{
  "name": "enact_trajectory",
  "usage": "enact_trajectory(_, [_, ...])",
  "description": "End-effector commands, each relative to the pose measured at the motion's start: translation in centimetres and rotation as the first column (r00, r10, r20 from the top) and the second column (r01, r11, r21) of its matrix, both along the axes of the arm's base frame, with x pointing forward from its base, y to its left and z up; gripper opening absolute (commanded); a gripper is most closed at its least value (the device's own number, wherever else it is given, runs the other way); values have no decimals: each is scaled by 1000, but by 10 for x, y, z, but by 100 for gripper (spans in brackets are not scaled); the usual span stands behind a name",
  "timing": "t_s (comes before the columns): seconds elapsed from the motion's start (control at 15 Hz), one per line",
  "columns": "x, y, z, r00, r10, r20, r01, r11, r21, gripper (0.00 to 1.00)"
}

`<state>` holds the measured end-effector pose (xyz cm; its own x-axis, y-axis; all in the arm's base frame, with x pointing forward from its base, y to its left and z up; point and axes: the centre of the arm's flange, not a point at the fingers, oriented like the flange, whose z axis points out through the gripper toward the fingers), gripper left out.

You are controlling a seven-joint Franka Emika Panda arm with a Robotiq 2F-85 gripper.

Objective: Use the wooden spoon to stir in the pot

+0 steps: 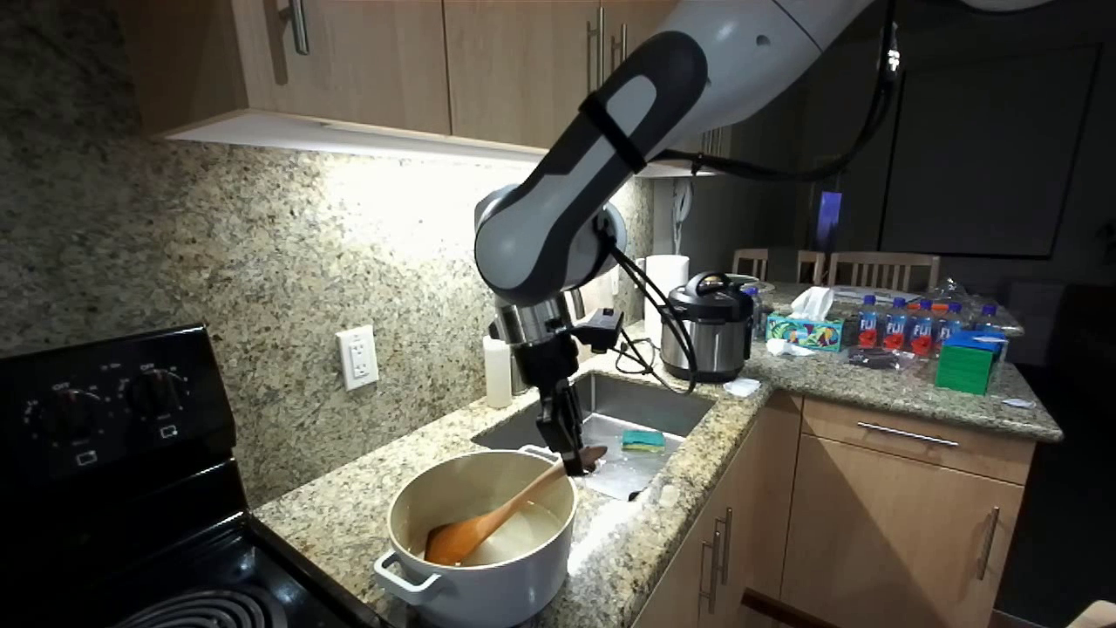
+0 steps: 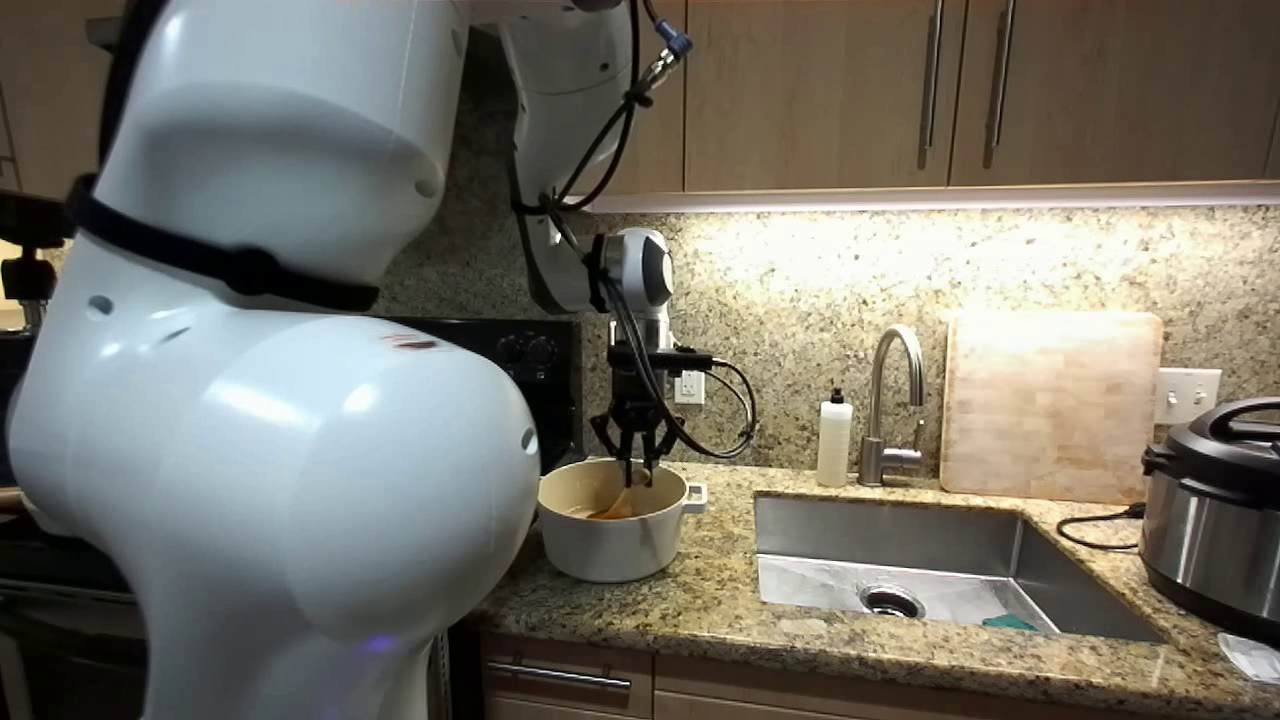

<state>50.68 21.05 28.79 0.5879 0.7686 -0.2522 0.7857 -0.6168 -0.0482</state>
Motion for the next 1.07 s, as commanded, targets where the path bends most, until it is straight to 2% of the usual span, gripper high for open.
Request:
enact_trajectory(0.0, [8, 4, 10, 998, -67, -6, 66, 998, -13, 10])
enact_trajectory(0.2, [7, 14, 1, 999, -24, -47, 22, 999, -37, 10])
enact_trajectory(0.47, [-15, 10, -7, 998, -1, -57, -2, 999, -42, 9])
enact_trajectory(0.73, [-35, -6, 4, 999, -50, -14, 49, 997, -52, 9])
enact_trajectory(1.0, [-52, -22, 22, 989, -143, 28, 145, 984, -99, 9])
